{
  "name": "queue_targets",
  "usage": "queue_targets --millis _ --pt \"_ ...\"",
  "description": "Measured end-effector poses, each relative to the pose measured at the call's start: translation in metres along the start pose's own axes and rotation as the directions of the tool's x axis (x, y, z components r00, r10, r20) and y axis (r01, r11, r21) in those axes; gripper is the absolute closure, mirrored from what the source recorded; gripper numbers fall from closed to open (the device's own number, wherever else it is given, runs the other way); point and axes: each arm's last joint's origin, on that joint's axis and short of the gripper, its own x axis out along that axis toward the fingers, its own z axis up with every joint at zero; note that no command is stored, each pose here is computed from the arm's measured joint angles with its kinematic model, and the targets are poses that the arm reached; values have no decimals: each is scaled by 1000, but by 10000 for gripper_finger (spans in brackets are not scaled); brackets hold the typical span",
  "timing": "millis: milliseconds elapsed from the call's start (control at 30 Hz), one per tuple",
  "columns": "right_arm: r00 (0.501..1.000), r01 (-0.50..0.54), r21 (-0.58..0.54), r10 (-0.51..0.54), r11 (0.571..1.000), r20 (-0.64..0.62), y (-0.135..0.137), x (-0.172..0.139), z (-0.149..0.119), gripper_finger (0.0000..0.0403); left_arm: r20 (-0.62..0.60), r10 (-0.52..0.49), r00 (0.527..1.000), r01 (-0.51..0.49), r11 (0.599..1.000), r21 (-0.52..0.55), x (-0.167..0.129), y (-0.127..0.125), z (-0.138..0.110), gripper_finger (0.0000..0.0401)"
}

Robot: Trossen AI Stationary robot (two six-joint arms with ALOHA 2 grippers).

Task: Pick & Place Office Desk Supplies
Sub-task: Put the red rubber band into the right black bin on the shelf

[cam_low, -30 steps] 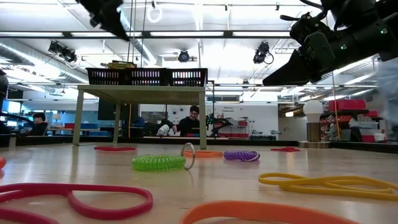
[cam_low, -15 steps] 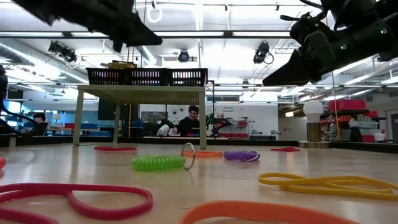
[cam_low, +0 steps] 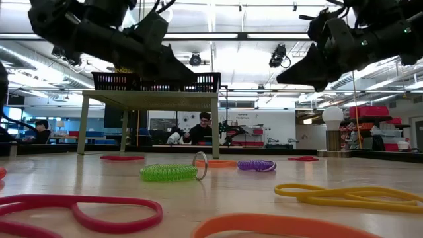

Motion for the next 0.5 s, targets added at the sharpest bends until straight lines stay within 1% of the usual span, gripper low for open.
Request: queue_targets --millis 100,167,233,300,400,500 --pt "1000 -20 15 20 1000 9 1 0 3 387 54 -36 998 36 999 -9 7 -15 -13 395" --pt "1000 -10 54 10 999 -4 3 2 7 387 84 -49 995 50 999 -9 11 -25 -24 395" --pt "998 25 74 -21 997 -59 5 3 11 387 106 -57 993 59 998 -15 14 -32 -34 395" --pt "985 82 79 -69 993 -160 7 4 15 387 118 -75 990 78 997 -23 16 -36 -44 395" --pt "936 188 92 -150 978 -320 9 0 22 387 108 -96 990 101 994 -39 19 -40 -57 394" --pt "857 323 110 -242 940 -455 6 -9 23 379 85 -86 993 91 995 -47 21 -40 -67 394"
